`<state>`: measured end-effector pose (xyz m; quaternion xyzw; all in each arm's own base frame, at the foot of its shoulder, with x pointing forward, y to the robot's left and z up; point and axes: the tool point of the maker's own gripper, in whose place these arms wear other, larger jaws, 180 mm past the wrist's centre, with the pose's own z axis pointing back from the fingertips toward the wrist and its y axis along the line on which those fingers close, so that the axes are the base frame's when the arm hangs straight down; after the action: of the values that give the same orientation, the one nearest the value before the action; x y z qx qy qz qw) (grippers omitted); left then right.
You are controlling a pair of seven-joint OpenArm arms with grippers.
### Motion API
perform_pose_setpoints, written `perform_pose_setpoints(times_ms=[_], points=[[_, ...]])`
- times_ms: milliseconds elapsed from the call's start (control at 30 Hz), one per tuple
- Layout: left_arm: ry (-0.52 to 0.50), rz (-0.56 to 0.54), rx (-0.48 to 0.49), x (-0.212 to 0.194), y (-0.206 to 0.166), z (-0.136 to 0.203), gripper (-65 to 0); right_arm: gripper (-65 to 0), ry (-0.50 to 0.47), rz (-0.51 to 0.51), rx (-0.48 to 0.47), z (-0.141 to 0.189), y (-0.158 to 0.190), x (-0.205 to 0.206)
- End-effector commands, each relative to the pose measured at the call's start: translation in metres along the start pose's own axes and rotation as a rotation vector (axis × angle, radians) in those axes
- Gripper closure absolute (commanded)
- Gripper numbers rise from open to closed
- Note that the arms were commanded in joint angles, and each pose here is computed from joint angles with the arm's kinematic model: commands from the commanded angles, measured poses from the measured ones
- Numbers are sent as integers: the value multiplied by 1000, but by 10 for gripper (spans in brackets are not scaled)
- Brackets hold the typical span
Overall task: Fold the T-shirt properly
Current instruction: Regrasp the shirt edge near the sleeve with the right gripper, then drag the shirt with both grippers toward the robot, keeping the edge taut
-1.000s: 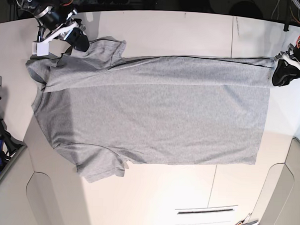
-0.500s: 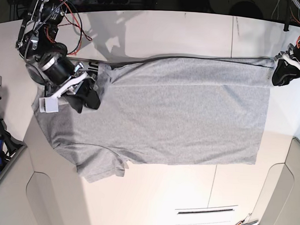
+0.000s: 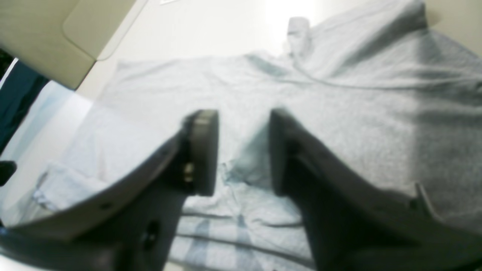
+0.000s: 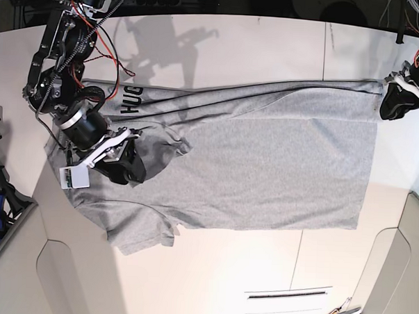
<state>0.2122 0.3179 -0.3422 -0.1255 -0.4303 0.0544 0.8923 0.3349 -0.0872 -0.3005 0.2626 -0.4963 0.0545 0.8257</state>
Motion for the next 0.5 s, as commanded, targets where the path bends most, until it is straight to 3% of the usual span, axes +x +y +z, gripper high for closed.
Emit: perform_pose_setpoints(times_ms=[0,333,367,467], points=[[-37,-21,-7,14,-1,3,-185,-246,-61,23,14,1,3,20],[-38,-21,-8,15,-1,3,-185,-242,-45,30,4,1,1,17],[-38,-20,-8,15,-1,3,-185,-213,-25,43,-12,1,-2,13],[-38,-21,-9,15,-1,3,-185,0,47,61,-89,3,-17,1]])
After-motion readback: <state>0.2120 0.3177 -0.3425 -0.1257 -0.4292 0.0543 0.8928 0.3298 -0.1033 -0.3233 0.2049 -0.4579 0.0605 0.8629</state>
